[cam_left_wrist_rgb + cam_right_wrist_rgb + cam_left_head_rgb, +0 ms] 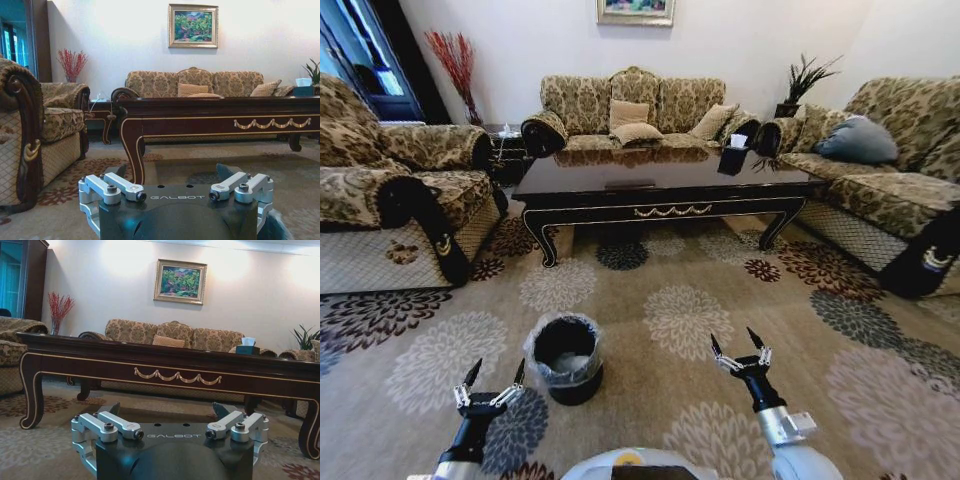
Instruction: Move to the front of the table and pick up the trash from the floor, then place it into the trash bin.
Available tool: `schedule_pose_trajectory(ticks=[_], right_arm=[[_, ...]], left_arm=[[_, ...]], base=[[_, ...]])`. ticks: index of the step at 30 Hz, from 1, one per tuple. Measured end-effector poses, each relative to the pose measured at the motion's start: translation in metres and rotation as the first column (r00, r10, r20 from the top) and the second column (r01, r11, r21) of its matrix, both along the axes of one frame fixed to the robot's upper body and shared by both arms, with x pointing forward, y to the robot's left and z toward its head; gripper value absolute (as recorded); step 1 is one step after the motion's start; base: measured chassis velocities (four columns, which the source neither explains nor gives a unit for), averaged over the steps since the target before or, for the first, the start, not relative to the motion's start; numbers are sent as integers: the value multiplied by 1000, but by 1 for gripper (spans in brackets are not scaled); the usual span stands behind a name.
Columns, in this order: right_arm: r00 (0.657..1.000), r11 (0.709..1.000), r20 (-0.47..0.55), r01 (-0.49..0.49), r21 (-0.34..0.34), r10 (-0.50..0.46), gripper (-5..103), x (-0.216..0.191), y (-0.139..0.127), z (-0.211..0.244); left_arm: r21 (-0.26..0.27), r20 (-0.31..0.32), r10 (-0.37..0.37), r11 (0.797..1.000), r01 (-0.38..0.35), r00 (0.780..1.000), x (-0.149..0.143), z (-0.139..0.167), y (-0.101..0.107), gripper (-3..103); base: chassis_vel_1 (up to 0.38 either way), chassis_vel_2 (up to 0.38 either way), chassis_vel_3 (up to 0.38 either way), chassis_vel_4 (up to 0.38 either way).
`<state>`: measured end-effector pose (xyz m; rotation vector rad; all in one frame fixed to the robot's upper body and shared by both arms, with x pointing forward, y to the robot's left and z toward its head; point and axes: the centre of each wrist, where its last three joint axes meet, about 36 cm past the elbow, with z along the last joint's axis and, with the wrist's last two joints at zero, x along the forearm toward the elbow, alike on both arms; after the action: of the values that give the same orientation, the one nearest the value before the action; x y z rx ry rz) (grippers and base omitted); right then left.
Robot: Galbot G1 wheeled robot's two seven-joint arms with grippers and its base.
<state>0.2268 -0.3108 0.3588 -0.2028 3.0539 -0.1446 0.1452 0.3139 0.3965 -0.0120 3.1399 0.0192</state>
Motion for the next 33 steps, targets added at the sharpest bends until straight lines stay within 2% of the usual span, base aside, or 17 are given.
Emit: schedule_pose_trajectory(ticks=[19,33], right_arm=[[1000,1000,-1,1,0,-1,100,0,0,0],[1000,1000,0,1,0,-1,100,0,0,0]], left_arm=[[0,0,0,1000,0,1000,0,0,0,100],[0,0,0,1000,0,1000,0,0,0,100]], base=[[260,-263,-251,258],[118,-119,-122,123]])
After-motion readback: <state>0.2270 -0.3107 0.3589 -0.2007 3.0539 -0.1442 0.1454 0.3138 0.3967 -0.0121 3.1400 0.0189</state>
